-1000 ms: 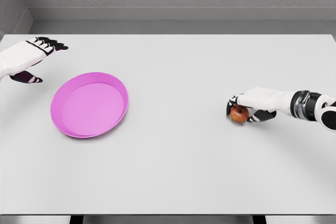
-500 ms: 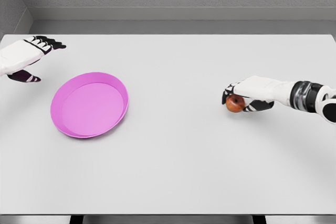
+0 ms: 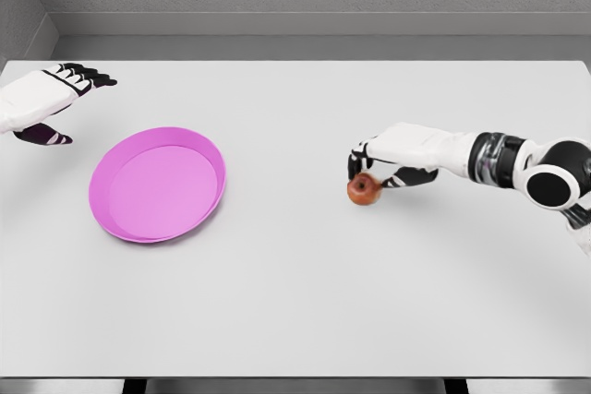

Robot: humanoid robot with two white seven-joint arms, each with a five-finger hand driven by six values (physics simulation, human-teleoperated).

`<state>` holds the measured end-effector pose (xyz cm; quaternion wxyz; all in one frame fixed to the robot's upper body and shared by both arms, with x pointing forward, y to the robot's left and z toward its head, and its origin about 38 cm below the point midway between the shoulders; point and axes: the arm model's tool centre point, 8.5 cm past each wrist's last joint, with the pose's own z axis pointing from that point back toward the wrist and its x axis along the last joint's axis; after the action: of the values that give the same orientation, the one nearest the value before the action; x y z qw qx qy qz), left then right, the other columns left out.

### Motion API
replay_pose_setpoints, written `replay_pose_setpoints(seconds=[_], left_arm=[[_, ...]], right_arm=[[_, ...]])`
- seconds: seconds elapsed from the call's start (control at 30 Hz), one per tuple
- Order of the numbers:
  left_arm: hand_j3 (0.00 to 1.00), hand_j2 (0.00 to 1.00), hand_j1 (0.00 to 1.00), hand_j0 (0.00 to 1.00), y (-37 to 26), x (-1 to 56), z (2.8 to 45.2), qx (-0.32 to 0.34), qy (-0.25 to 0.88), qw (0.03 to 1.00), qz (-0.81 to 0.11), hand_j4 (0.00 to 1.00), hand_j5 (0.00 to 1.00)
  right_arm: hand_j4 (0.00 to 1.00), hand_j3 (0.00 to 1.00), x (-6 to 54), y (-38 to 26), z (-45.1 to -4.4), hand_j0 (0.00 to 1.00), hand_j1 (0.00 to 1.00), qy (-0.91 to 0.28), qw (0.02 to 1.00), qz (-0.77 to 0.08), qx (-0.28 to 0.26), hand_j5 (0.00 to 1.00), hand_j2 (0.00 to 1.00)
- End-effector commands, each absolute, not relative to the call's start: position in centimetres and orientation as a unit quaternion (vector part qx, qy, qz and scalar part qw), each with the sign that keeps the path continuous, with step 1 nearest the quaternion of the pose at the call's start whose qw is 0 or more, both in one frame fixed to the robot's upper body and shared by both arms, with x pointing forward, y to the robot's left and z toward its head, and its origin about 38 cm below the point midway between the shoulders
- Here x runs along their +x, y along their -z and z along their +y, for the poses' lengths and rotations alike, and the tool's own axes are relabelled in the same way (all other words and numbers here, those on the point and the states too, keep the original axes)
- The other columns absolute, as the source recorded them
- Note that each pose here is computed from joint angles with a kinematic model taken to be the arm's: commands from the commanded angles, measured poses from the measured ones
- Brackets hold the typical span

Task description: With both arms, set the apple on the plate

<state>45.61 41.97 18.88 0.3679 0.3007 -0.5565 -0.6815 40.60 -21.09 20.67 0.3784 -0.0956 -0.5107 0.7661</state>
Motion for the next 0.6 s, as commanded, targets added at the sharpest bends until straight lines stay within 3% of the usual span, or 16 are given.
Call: replay_pose_setpoints(seconds=[0.0, 0.2, 0.3, 0.37, 0.4, 0.43, 0.57], left_arm=[[1.0, 1.0, 1.0, 1.0, -19.0, 45.6, 42.0, 0.301, 0.679, 0.369, -0.559, 1.0, 1.0], [1.0, 1.0, 1.0, 1.0, -19.0, 45.6, 42.0, 0.301, 0.679, 0.369, -0.558, 1.0, 1.0], [1.0, 1.0, 1.0, 1.0, -19.0, 45.6, 42.0, 0.301, 0.679, 0.369, -0.559, 1.0, 1.0], [1.0, 1.0, 1.0, 1.0, -19.0, 45.6, 42.0, 0.3, 0.678, 0.369, -0.56, 1.0, 1.0], [1.0, 1.0, 1.0, 1.0, -19.0, 45.6, 41.9, 0.299, 0.678, 0.369, -0.561, 1.0, 1.0], [1.0, 1.0, 1.0, 1.0, -19.0, 45.6, 41.8, 0.299, 0.678, 0.368, -0.561, 1.0, 1.0], [1.0, 1.0, 1.0, 1.0, -19.0, 45.5, 41.9, 0.299, 0.679, 0.368, -0.56, 1.0, 1.0]], right_arm=[[0.52, 0.52, 40.5, -20.6, -19.8, 0.52, 0.52, -0.764, 0.369, -0.522, -0.082, 0.52, 0.52], [0.5, 0.5, 40.3, -20.6, -18.7, 0.5, 0.5, -0.766, 0.359, -0.528, -0.073, 0.5, 0.5], [0.54, 0.54, 40.7, -21.3, -19.3, 0.54, 0.54, -0.764, 0.36, -0.529, -0.084, 0.54, 0.54], [0.66, 0.66, 40.9, -21.7, -19.8, 0.66, 0.66, -0.761, 0.362, -0.53, -0.091, 0.66, 0.66], [0.91, 0.91, 41.2, -22.3, -20.5, 0.91, 0.91, -0.757, 0.366, -0.532, -0.101, 0.91, 0.91], [1.0, 1.0, 41.3, -22.7, -21.1, 1.0, 1.0, -0.753, 0.371, -0.533, -0.109, 1.0, 1.0], [1.0, 1.0, 42.0, -25.5, -25.7, 1.0, 1.0, -0.735, 0.386, -0.533, -0.163, 1.0, 1.0]])
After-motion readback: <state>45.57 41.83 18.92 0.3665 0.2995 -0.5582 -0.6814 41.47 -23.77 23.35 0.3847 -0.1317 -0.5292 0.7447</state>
